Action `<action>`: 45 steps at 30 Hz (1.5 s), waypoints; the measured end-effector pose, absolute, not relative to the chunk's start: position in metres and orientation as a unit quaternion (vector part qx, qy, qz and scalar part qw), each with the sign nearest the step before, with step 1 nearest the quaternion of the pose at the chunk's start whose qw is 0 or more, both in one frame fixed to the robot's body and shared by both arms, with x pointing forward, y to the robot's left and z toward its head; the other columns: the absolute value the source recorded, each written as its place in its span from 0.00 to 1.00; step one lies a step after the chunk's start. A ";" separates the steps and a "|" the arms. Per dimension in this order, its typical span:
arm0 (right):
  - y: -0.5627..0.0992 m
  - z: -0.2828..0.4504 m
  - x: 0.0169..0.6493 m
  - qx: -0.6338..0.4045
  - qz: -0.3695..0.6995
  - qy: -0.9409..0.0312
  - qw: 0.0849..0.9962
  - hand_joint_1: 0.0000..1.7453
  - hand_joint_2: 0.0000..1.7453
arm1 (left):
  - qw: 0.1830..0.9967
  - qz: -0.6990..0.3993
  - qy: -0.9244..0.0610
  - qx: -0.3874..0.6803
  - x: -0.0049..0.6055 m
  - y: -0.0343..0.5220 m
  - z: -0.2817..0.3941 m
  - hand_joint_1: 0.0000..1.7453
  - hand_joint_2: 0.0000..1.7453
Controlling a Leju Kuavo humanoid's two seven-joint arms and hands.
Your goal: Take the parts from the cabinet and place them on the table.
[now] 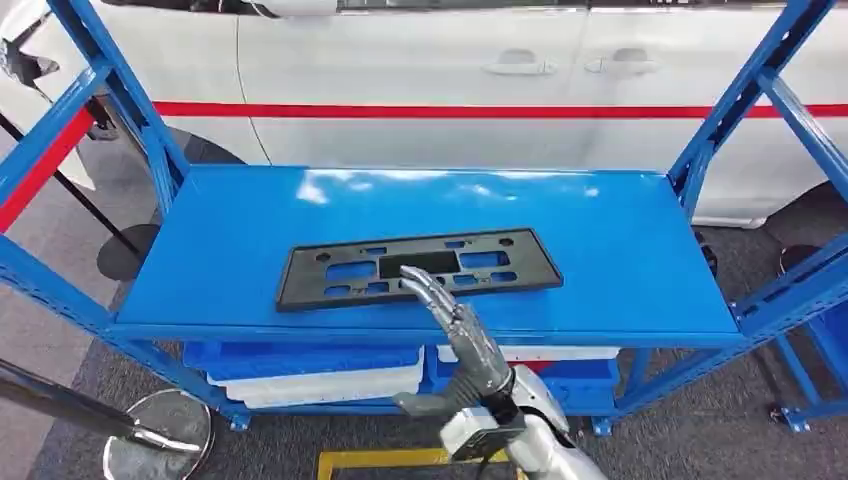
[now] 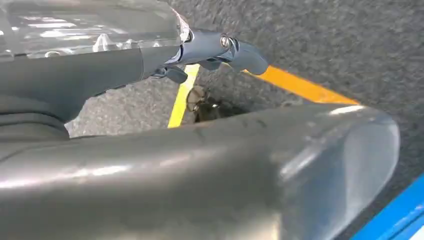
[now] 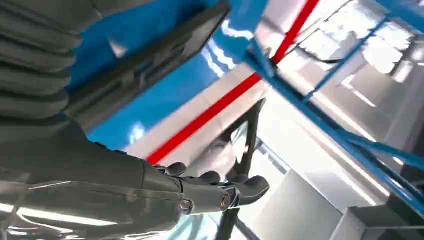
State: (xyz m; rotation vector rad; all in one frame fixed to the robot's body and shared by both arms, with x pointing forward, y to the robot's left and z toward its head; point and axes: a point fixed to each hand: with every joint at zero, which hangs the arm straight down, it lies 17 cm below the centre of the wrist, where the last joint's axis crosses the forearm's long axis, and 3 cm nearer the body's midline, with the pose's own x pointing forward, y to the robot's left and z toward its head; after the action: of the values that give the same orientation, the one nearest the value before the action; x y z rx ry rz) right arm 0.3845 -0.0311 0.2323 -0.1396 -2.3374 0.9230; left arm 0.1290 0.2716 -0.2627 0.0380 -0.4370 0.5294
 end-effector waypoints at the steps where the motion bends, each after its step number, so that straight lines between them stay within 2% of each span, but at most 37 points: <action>1: -0.027 0.233 0.391 -0.075 0.356 -0.882 0.299 0.00 1.00 | 0.942 0.257 -0.215 0.018 0.130 0.271 -0.262 0.00 0.00; 6: -0.007 0.226 0.406 -0.126 0.382 -0.872 0.278 0.00 1.00 | 0.943 0.253 -0.213 0.017 0.127 0.268 -0.263 0.00 0.00; 9: -0.002 0.243 0.416 -0.222 0.390 -0.867 0.217 0.00 1.00 | 0.944 0.250 -0.213 0.015 0.128 0.265 -0.263 0.00 0.00; 12: 0.012 0.246 0.421 -0.274 0.408 -0.852 0.179 0.00 1.00 | 0.945 0.248 -0.215 0.016 0.128 0.265 -0.263 0.00 0.00; 17: 0.042 0.244 0.429 -0.304 0.447 -0.829 0.142 0.00 1.00 | 0.945 0.244 -0.215 0.017 0.129 0.265 -0.263 0.00 0.00; 24: 0.053 0.197 0.447 -0.321 0.513 -0.782 0.151 0.00 1.00 | 0.946 0.244 -0.213 0.019 0.125 0.268 -0.263 0.00 0.00; 35: 0.030 0.151 0.483 -0.361 0.567 -0.717 0.186 0.00 1.00 | 0.946 0.242 -0.216 0.020 0.125 0.270 -0.263 0.00 0.00; 45: 0.013 0.165 0.508 -0.393 0.552 -0.707 0.200 0.00 1.00 | 0.947 0.237 -0.218 0.019 0.127 0.271 -0.263 0.00 0.00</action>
State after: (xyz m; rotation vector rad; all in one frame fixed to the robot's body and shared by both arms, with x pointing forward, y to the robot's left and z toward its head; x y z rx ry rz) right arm 0.5077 0.0132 0.1653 -1.0997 -1.9781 1.5439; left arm 0.1267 0.2714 -0.2628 0.0386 -0.4437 0.4816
